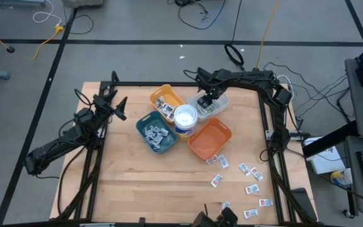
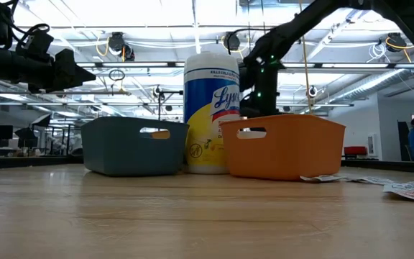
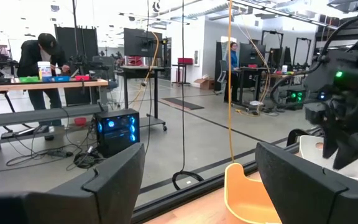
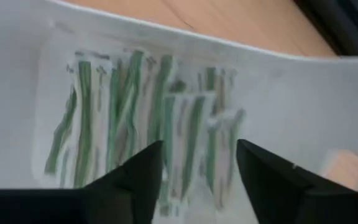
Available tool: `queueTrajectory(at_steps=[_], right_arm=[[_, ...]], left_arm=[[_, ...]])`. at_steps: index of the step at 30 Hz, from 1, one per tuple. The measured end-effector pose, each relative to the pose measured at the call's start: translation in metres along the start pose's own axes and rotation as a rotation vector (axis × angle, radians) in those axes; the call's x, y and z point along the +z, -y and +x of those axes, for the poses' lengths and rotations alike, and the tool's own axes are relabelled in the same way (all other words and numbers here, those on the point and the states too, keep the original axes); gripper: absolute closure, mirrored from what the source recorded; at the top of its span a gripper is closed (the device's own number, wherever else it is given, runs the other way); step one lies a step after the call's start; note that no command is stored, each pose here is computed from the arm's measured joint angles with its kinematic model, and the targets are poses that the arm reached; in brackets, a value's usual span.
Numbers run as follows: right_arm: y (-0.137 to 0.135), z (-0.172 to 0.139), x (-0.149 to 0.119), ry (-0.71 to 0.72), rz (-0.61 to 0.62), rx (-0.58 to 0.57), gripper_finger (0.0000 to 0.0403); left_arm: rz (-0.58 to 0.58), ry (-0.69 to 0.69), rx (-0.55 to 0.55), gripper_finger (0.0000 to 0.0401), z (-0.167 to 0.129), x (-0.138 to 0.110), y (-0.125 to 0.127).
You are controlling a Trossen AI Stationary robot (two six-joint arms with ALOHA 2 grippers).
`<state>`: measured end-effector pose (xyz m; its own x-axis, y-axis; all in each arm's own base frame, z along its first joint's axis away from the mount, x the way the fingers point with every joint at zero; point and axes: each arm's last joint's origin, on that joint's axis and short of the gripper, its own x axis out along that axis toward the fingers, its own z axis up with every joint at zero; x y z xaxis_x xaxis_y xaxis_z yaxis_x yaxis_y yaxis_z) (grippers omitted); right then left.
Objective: Pick & Place First Aid Supplies
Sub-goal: Put the orange pad into the orange bin
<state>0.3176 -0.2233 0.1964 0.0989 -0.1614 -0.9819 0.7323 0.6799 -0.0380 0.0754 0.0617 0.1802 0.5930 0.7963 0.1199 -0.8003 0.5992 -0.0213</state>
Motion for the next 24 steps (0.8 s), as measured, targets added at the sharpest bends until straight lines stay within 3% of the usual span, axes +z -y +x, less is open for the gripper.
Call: queueTrajectory(at_steps=[5,16,24], right_arm=[[0.004,-0.025,-0.010,-0.020,0.082,-0.006,0.0174],[0.002,-0.079,-0.045,-0.032,0.287,-0.007,0.0172],[-0.014,-0.073,-0.109,-0.045,0.341,0.006,0.0172]], left_arm=[[0.000,0.000,0.000,0.0093,0.000,0.000,0.000],[0.000,0.000,0.000,0.0093,0.000,0.000,0.000],[0.000,0.000,0.000,0.0093,0.000,0.000,0.000]])
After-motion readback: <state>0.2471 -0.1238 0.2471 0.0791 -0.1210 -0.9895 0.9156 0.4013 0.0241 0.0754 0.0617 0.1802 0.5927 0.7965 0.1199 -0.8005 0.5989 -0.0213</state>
